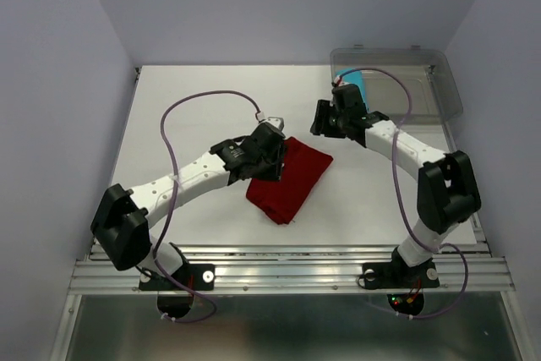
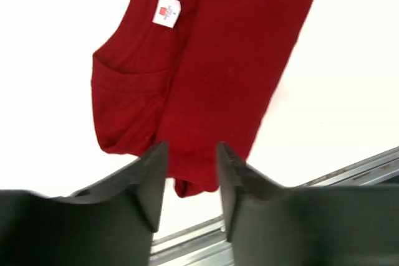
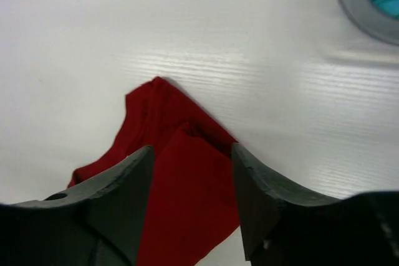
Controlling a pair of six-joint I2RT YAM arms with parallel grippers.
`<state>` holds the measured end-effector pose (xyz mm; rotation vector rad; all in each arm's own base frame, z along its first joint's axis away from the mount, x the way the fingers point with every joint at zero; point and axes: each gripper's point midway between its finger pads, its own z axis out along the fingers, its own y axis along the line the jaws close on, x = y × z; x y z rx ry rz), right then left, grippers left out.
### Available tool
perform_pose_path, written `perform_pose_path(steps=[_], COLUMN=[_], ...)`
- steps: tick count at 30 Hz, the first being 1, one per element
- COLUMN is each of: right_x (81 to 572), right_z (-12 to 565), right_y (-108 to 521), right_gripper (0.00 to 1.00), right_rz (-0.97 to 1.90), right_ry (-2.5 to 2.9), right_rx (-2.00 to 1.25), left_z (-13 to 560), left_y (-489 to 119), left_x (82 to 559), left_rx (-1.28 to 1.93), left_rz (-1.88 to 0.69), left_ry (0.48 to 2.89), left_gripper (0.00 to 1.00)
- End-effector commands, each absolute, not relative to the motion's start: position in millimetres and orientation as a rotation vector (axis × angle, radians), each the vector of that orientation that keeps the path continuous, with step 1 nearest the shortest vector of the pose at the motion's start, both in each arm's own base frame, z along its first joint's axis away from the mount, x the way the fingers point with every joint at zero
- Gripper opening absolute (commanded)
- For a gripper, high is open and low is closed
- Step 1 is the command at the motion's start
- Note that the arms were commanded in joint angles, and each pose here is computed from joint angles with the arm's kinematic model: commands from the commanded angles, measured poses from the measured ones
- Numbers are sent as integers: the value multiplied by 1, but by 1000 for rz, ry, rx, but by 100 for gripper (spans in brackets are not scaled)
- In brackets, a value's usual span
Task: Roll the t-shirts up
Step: Roll the T-shirt to the center of the board.
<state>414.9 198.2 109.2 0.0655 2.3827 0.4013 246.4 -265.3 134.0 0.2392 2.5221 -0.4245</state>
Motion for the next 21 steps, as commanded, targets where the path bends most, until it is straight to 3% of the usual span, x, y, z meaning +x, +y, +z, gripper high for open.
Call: perform_pose_path(steps=[1,5,9,21], right_x=[408,384,354,302], right_z=[175,177,151,116], right_y=[187,166,141,113], right_gripper=[61,78,86,91], right_rz=[413,357,314,308], right_ry=[2232,2225,2276,2350], right_rx=[63,111,187,288], left_z=[137,135,116,59], left_y=[-269,-293,-314,-323], left_x=[235,223,209,198], left_rx=[319,422,536,635], left_rz=[-235,-200,-147,26], left_ry=[2514,2497,2501,2527], left_gripper=[54,69,70,68])
